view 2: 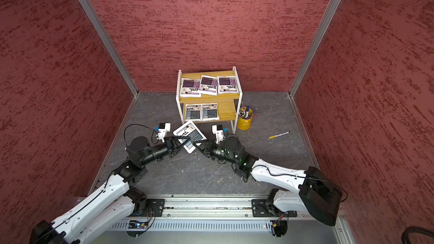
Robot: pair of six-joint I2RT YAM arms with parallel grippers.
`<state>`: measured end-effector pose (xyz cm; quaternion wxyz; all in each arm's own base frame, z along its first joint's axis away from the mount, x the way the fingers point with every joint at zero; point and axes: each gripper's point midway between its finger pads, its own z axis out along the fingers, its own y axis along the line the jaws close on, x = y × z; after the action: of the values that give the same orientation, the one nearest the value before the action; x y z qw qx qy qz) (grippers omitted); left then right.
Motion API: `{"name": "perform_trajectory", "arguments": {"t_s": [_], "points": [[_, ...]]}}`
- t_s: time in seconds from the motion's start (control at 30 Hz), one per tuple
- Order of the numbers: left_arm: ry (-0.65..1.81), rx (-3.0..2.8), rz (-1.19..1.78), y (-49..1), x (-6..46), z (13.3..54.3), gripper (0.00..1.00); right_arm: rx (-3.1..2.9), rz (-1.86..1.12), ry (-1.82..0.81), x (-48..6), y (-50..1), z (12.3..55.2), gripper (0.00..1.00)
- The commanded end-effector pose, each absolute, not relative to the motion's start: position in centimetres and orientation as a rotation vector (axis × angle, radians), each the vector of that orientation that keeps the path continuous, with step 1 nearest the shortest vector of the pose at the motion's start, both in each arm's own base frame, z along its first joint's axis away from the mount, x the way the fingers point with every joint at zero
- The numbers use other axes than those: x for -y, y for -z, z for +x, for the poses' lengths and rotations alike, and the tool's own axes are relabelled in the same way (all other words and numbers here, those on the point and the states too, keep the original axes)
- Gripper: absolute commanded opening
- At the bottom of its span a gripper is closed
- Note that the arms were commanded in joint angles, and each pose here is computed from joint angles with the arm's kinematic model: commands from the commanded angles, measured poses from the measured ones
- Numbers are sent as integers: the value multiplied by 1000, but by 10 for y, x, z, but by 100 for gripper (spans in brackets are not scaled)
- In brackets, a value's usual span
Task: Place the bagged coffee beans on the shelf by color
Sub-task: Place the bagged coffee beans on the shelf.
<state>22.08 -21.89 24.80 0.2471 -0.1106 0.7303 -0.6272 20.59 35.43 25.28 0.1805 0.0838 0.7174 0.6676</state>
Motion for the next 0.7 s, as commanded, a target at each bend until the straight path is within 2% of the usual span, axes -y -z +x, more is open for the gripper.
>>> {"name": "perform_trajectory", "arguments": {"t_s": [0.0,0.23,0.67], "points": [[1711,-2023,-298,-240,219,218,26,-1955,242,-1891,-347,-265,205,4],[1701,-2039,-344,-237,203,221,44,-1942,318,-1834,-327,-256,206,4],[1667,-2054,-438,-225,164,211,46,-1929,630,-1512,-237,-237,236,4]]}}
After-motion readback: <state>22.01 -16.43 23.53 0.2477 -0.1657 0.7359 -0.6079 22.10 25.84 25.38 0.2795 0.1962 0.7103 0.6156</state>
